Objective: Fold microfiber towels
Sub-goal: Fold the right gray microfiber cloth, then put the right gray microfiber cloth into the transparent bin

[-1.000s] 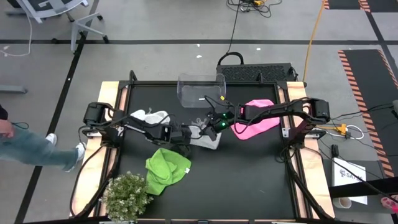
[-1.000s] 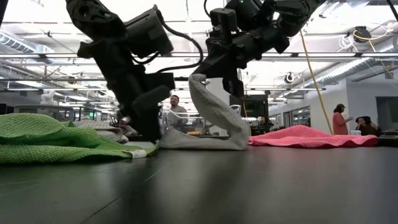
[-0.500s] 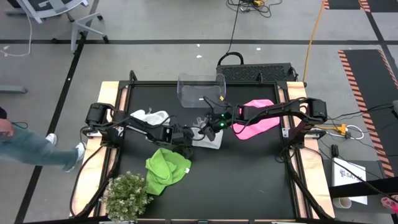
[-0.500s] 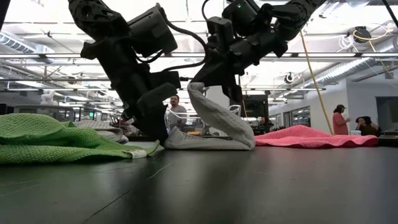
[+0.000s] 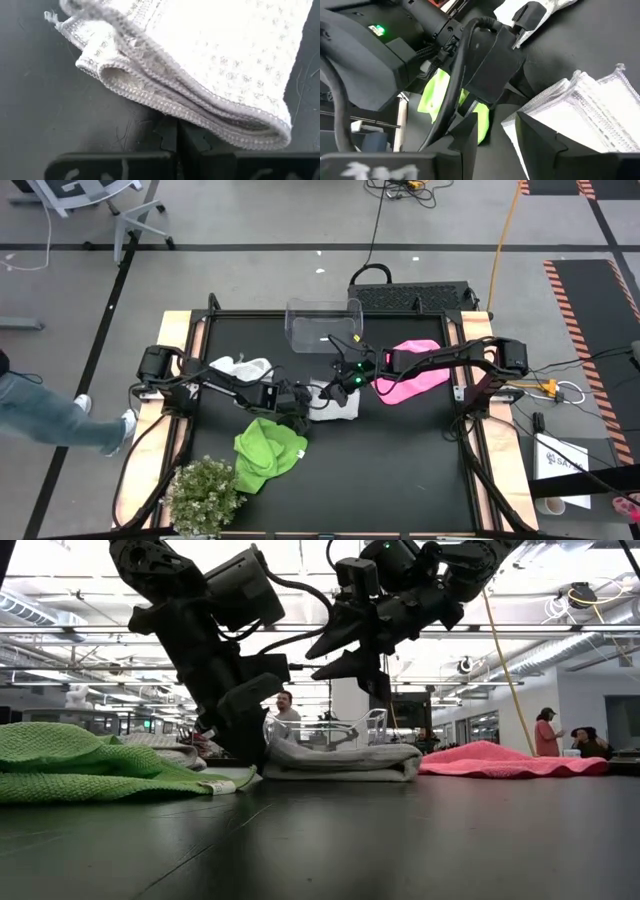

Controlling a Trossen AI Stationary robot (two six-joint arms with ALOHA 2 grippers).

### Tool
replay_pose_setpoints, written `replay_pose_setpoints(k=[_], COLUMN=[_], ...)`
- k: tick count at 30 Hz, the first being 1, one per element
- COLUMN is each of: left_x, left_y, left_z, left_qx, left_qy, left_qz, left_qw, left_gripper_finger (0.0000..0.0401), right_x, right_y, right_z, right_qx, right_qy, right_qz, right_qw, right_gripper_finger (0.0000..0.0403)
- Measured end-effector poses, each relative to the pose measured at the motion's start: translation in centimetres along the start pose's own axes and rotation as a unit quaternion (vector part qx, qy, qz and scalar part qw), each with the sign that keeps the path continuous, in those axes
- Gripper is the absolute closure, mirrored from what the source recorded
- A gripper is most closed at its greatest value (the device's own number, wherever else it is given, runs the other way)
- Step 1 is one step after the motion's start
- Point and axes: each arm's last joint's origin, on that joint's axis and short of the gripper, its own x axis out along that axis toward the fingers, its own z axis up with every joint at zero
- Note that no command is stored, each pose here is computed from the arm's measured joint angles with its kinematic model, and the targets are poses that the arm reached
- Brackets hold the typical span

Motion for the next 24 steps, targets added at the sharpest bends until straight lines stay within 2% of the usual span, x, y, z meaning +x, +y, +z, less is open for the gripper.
replay_pose_setpoints(k=[5, 9, 13, 15, 19, 24], left_x=[-0.4, -2.9, -7.2, -8.4, -8.9, -6.8], left_y=[0.3, 1.0, 0.7, 0.7, 0.4, -0.7], left_z=[-0.3, -0.5, 1.6, 1.9, 2.5, 2.9], left_qx=[0.004, 0.012, -0.001, 0.006, 0.005, 0.035], left_qy=[0.021, 0.06, -0.024, -0.054, -0.093, -0.1], left_qz=[0.012, 0.032, 0.015, 0.011, 0.006, -0.04], left_qw=[1.0, 0.998, 1.0, 0.998, 0.996, 0.994], left_gripper_finger=[0.0386, 0.0397, 0.0391, 0.0389, 0.0398, 0.0391], right_x=[-0.1, -0.1, -0.1, -0.1, 0.0, 0.8], right_y=[-0.2, -0.3, -0.4, -0.4, -0.3, -0.1], right_z=[-0.2, -0.9, -1.3, -1.3, -1.3, -2.2], right_qx=[0.006, 0.008, -0.015, -0.027, -0.053, -0.087], right_qy=[0.021, 0.064, 0.077, 0.076, 0.063, 0.059], right_qz=[0.004, 0.004, -0.006, -0.008, -0.024, -0.059], right_qw=[1.0, 0.998, 0.997, 0.997, 0.996, 0.993], right_gripper_finger=[0.0277, 0.0292, 0.0324, 0.0348, 0.0395, 0.04])
